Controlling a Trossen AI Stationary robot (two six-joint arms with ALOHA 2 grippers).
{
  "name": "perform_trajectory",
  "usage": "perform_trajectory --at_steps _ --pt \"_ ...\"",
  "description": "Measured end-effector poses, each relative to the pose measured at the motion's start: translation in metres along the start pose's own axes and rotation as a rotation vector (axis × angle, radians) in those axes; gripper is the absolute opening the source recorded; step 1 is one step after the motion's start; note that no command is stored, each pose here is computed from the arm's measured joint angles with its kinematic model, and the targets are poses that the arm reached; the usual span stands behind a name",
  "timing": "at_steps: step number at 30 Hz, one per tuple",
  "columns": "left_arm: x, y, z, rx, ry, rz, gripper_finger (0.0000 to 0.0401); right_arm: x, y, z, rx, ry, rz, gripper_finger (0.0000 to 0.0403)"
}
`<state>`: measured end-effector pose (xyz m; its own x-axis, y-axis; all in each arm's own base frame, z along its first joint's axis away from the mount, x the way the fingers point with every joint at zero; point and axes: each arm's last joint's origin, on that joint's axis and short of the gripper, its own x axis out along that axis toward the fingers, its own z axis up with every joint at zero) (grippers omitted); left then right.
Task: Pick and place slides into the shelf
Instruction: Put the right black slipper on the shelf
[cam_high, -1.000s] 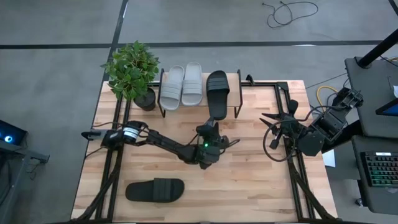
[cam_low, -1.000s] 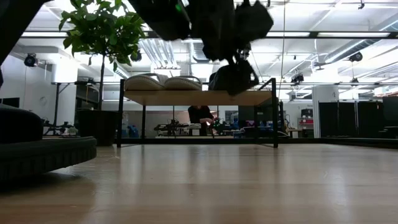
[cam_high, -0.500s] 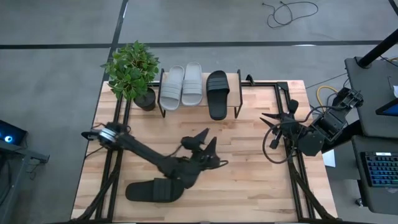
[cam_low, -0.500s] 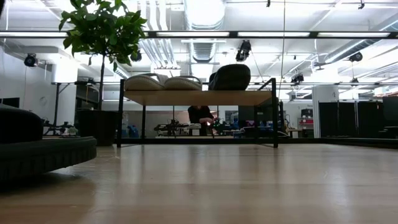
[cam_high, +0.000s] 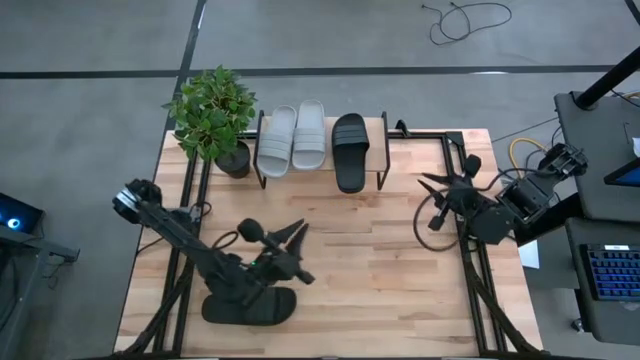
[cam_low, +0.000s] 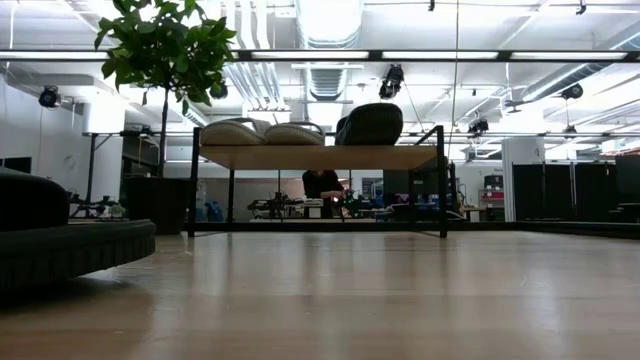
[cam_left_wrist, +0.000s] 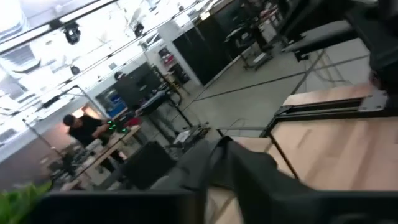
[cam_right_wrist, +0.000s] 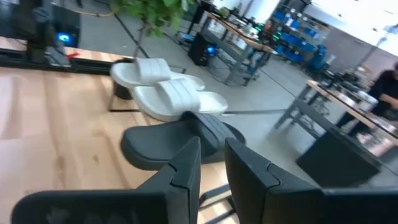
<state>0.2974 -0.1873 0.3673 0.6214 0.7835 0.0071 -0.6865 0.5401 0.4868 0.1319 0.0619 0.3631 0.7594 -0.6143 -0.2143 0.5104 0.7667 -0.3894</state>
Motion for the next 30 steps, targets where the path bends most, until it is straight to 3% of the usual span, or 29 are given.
perform_trajectory --at_steps 2,7,15,19,23,30 --pt "-0.006 0.004 -0.011 -0.018 -0.012 -0.020 0.0012 0.005 -0.003 0.000 0.006 0.014 -0.034 0.0065" --pt "-0.011 0.024 -0.027 -0.104 -0.077 -0.106 0.0011 0.019 -0.011 0.000 0.010 0.066 -0.093 0.0063" --pt "-0.014 0.051 -0.037 -0.187 -0.279 -0.331 0.0011 0.055 -0.017 0.011 -0.020 0.107 0.118 0.0019" --pt "-0.014 0.056 -0.046 -0.183 -0.289 -0.340 0.0011 0.080 -0.025 0.014 -0.027 0.101 0.129 0.0009" --pt "-0.013 0.066 -0.047 -0.209 -0.296 -0.332 0.0011 0.110 -0.035 0.006 -0.030 0.183 0.127 0.0009" --pt "-0.013 0.070 -0.050 -0.203 -0.276 -0.311 0.0011 0.157 -0.054 -0.015 -0.022 0.333 0.030 0.0009"
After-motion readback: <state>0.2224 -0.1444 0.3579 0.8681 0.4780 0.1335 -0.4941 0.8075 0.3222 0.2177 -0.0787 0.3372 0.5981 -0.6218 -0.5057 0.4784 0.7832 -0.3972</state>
